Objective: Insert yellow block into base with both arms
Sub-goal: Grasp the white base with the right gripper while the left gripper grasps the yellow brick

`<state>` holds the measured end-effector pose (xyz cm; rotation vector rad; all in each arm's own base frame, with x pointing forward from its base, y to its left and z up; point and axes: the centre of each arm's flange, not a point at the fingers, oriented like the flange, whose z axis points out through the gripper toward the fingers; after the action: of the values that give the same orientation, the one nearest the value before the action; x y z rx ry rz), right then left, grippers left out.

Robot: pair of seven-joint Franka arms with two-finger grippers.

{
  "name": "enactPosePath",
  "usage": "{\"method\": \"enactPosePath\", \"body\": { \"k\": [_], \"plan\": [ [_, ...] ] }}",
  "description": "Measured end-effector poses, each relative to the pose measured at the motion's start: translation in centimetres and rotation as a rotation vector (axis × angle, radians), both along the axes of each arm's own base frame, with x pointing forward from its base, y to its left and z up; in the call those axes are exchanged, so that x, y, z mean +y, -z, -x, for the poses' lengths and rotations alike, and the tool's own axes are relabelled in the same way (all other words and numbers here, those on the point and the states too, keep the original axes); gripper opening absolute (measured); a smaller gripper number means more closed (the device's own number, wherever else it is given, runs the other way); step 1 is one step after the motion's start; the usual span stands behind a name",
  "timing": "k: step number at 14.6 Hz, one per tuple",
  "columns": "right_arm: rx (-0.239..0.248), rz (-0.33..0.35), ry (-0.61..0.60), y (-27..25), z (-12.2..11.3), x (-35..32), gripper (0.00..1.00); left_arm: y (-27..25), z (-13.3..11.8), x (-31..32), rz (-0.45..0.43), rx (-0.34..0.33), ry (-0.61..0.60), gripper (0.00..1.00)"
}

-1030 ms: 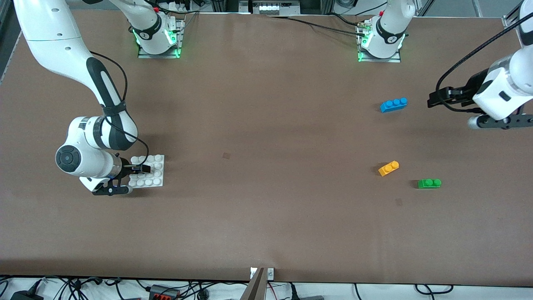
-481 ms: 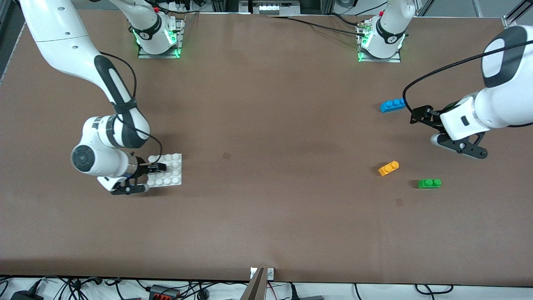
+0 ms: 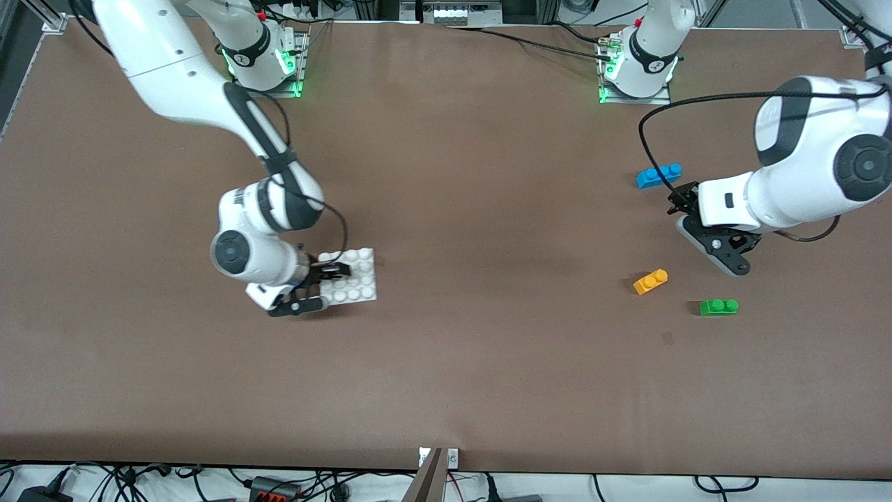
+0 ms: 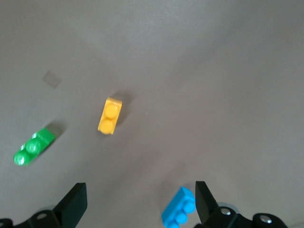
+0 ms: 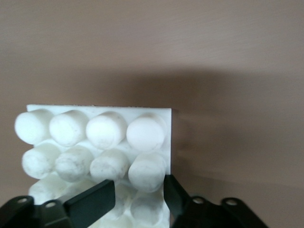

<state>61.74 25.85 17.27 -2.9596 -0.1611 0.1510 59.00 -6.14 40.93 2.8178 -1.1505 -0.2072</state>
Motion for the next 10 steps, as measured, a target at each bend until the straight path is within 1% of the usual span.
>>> {"method": "enactPosePath", "body": {
  "k": [2,5,7,8,9,10],
  "plan": [
    [0.002,0.0,0.02,1.3,0.9,3.9,0.51,2.7,0.4,-0.4,0.003,-0.027,0.093,1.0],
    [-0.006,-0.012,0.056,1.5,1.2,8.3,0.51,6.0,-0.2,-0.3,-0.002,-0.057,0.229,1.0],
    [-0.014,-0.022,0.074,1.5,1.7,11.6,0.5,8.5,-0.7,0.4,0.002,-0.054,0.252,1.0],
    [-0.016,-0.026,0.078,1.6,2.1,13.2,0.45,9.4,-1.0,0.7,0.005,-0.063,0.256,1.0],
    [-0.018,-0.029,0.083,1.7,2.6,14.5,0.45,10.2,-1.3,0.9,0.009,-0.075,0.263,1.0],
    [-0.022,-0.033,0.083,1.8,3.0,15.5,0.43,10.9,-1.6,1.1,0.012,-0.084,0.269,1.0]
  ]
}}
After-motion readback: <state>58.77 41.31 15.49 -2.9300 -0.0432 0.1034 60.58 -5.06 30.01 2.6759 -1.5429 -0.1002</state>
